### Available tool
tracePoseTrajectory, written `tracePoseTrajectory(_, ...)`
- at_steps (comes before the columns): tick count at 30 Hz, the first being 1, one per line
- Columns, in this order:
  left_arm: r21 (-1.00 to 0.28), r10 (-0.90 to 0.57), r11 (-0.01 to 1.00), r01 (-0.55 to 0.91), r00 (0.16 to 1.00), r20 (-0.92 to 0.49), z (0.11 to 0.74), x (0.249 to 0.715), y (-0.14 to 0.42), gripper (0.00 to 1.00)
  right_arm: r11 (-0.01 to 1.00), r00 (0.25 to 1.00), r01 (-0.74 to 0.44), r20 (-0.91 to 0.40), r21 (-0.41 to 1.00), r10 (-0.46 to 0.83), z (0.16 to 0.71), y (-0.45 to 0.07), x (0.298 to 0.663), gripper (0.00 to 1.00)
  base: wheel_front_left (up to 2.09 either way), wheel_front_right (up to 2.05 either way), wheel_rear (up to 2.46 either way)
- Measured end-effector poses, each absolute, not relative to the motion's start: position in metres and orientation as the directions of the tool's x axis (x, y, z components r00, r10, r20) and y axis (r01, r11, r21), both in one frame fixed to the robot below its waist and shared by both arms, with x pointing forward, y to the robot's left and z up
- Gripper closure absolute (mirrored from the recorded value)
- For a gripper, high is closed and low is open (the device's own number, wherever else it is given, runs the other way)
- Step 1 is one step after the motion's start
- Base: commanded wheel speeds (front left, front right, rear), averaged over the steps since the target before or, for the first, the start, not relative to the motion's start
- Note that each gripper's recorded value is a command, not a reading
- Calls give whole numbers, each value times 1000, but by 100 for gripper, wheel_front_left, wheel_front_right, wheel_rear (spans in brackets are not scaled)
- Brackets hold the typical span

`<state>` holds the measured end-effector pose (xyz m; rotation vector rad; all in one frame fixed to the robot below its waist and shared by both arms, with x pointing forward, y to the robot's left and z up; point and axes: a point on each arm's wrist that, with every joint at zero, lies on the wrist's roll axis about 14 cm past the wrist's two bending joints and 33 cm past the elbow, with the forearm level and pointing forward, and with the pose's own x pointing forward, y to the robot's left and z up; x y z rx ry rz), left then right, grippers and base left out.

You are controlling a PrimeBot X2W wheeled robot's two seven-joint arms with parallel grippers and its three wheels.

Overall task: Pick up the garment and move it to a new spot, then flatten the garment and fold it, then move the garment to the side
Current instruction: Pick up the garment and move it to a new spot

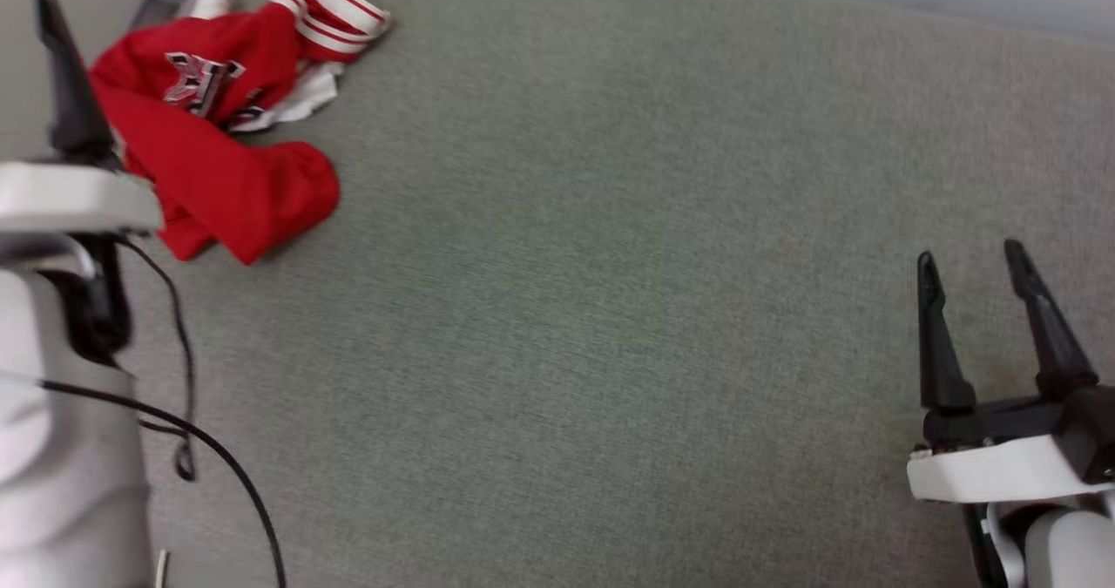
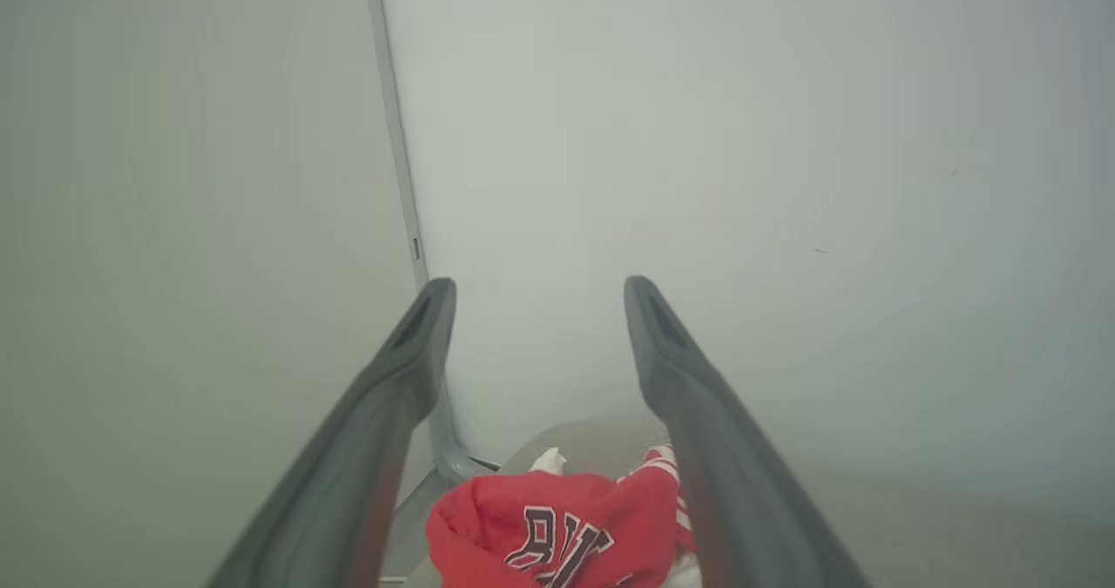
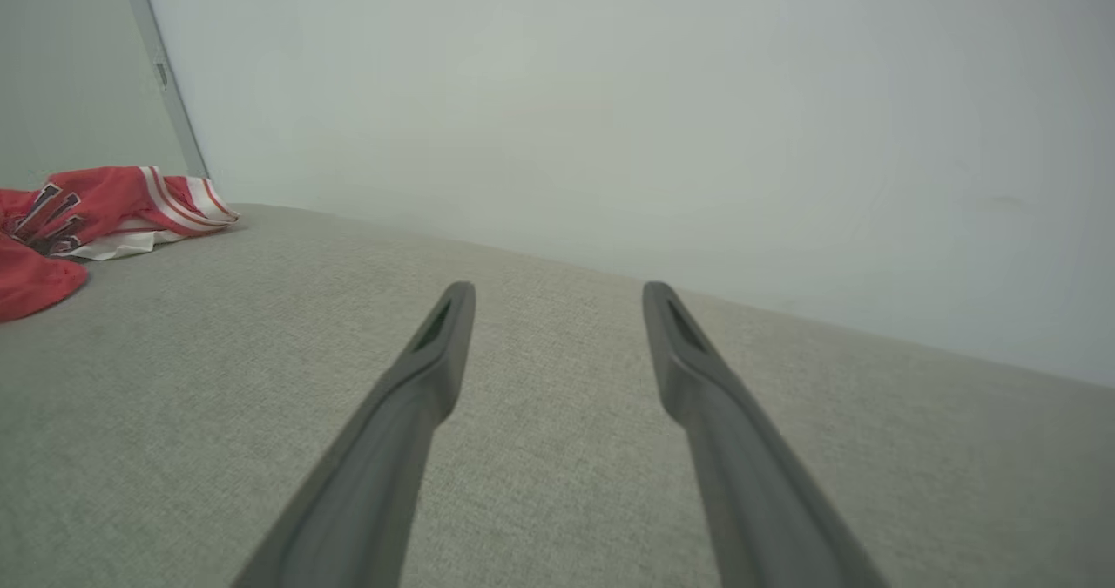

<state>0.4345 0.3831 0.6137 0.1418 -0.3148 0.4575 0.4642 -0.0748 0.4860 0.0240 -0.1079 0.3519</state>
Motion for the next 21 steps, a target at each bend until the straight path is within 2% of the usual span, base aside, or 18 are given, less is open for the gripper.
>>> tracePoseTrajectory(6,121,377,898,-422,882,284,609,488,400,0,960,956,-281,87,-12,281,468,-100,478,0,0,0,0)
tracePoseTrajectory(9,78,386,911,-406,902,193,589,511,408,0,965,963,-261,66,-17,261,457,-109,482,0,0,0,0)
tracePoseTrajectory(15,59,388,922,-384,916,-100,530,541,423,0,971,971,-236,31,-28,236,437,-122,489,0,0,0,0)
tracePoseTrajectory(21,-2,343,922,-388,817,-463,452,541,425,0,977,977,-212,8,-40,212,424,-133,493,0,0,0,0)
